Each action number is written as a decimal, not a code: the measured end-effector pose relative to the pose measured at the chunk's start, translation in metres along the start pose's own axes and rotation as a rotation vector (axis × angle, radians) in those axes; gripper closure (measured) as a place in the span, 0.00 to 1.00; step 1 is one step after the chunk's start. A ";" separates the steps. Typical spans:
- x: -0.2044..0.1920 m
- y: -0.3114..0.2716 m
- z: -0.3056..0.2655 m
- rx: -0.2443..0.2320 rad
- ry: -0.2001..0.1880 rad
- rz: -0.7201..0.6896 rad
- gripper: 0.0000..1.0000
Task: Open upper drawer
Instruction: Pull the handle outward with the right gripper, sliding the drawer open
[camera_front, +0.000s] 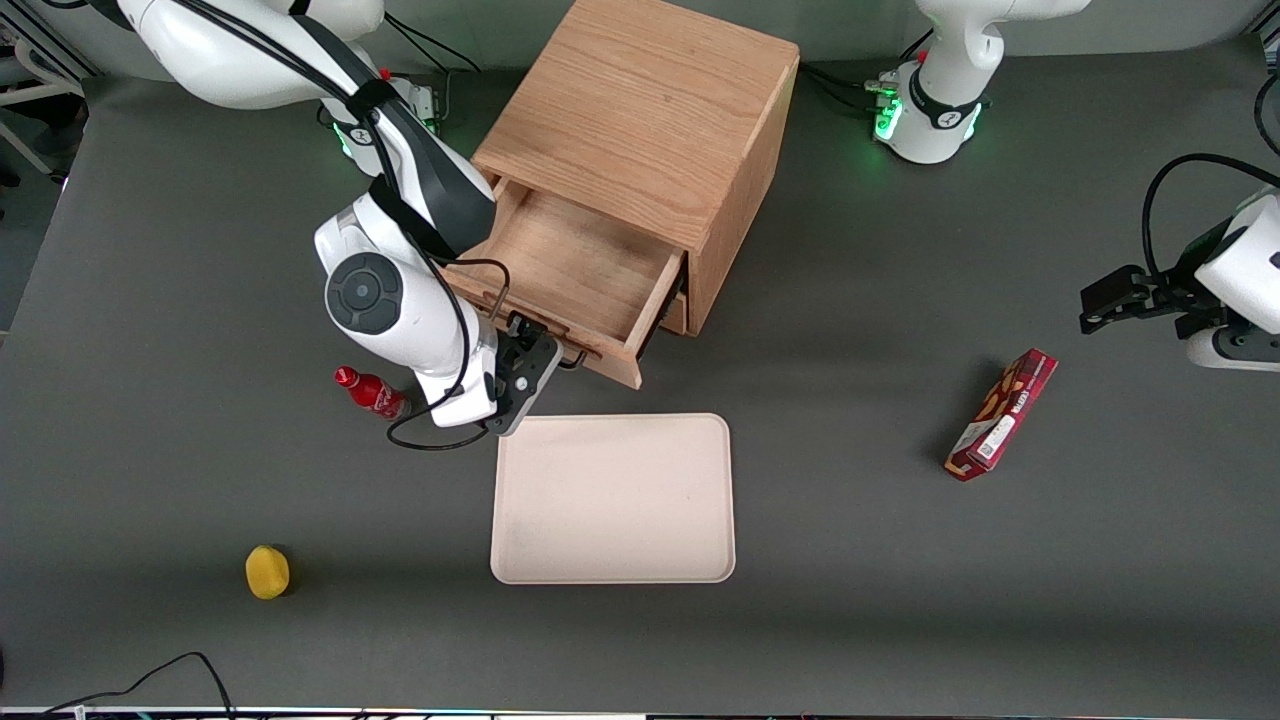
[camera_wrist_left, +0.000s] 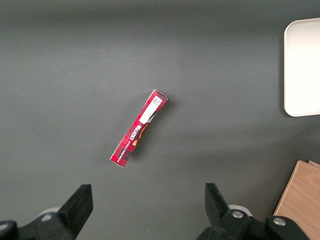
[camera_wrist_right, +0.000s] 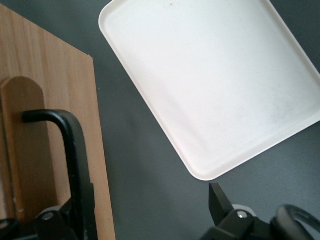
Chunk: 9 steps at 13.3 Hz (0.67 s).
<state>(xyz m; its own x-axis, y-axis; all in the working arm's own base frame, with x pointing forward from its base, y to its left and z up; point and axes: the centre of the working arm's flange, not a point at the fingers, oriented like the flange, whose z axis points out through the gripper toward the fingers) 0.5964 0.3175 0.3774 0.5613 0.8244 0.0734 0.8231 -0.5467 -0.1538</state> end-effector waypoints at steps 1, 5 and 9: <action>0.000 0.006 0.000 0.001 0.000 0.002 0.00; 0.001 0.028 -0.001 0.000 0.010 0.002 0.00; 0.000 0.046 -0.002 -0.001 0.014 0.004 0.00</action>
<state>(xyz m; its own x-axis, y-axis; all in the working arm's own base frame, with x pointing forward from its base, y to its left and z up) 0.6348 0.2923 0.3725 0.5654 0.8203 0.0862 0.8211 -0.5499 -0.1527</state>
